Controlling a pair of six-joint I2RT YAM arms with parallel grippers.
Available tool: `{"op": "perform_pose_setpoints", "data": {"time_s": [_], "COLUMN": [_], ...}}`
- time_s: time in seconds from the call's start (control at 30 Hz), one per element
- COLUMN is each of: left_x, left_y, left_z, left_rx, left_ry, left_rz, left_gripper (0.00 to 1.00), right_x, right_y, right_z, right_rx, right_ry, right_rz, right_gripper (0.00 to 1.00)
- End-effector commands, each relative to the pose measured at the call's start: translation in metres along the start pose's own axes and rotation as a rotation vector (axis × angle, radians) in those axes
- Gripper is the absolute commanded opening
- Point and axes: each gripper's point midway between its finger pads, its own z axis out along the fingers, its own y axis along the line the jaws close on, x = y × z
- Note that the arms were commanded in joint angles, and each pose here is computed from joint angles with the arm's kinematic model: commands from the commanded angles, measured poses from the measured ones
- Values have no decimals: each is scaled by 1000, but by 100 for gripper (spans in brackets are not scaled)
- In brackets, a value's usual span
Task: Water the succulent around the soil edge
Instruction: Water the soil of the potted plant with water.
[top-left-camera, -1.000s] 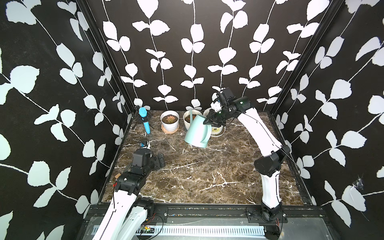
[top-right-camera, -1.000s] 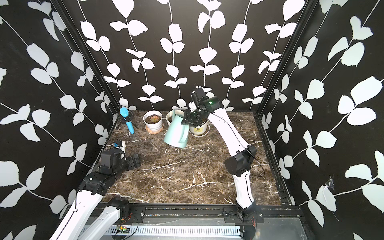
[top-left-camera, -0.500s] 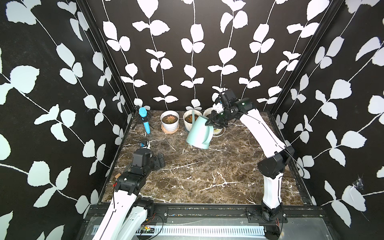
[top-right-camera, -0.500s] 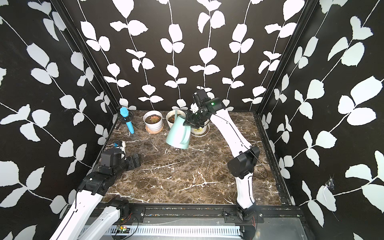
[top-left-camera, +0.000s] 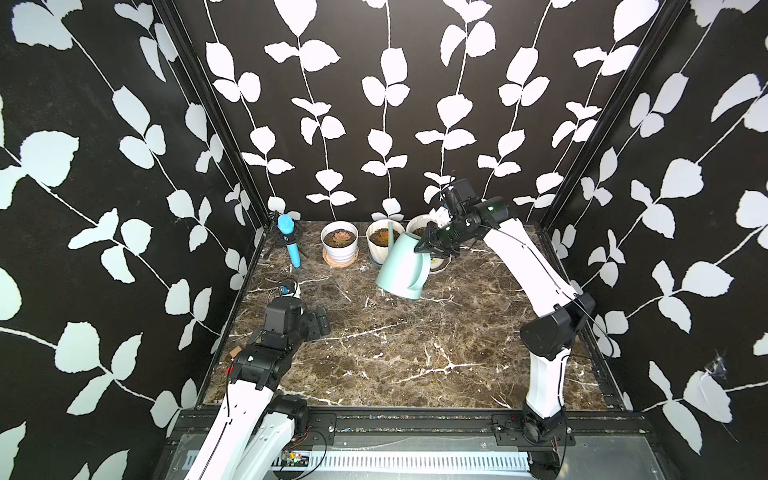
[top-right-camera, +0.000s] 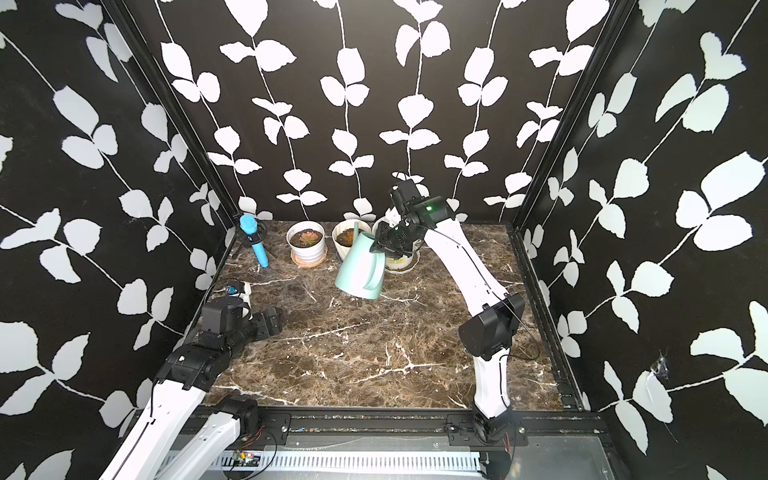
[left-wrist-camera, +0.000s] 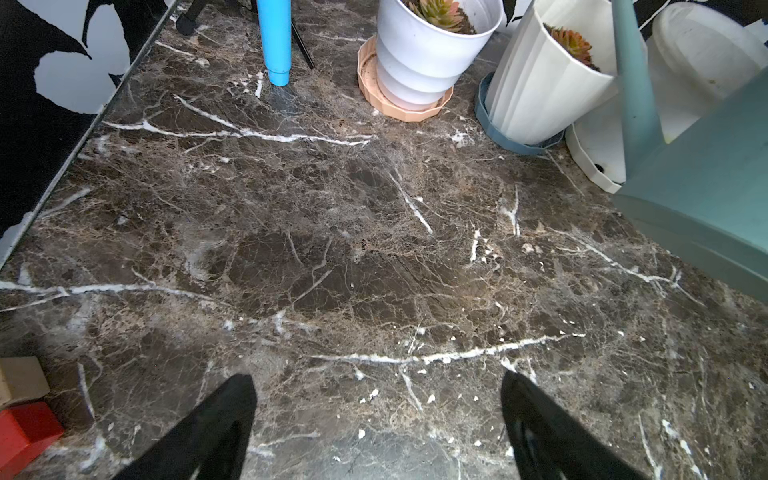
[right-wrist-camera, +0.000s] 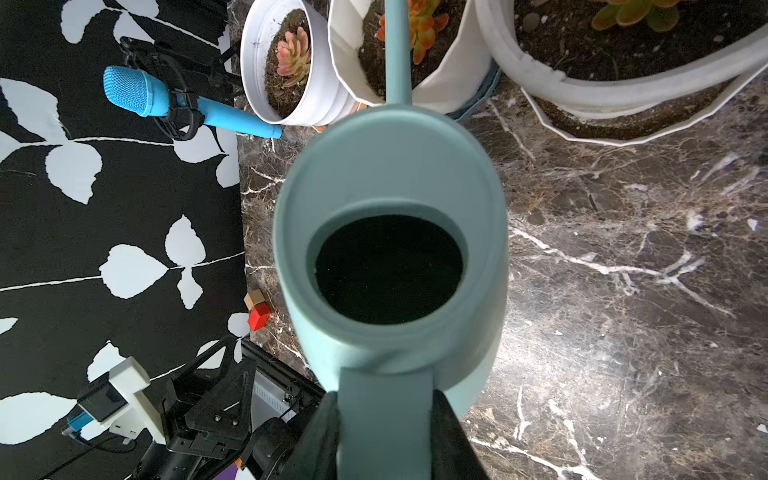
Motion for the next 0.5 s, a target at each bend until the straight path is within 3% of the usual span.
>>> {"op": "perform_pose_setpoints", "data": {"time_s": [0.0, 0.47], "left_x": [1, 1], "left_y": [0, -1], "left_z": [0, 1], "left_rx": [3, 4], "left_ry": [-4, -1], "left_rz": [7, 7], "left_gripper": [93, 93], "right_x": [-6, -2], "right_y": [14, 9], "right_z": [-25, -32], "right_rx": [-65, -66], "right_ry": [-72, -82], "right_rz": [-34, -32], "right_gripper": [0, 0]}}
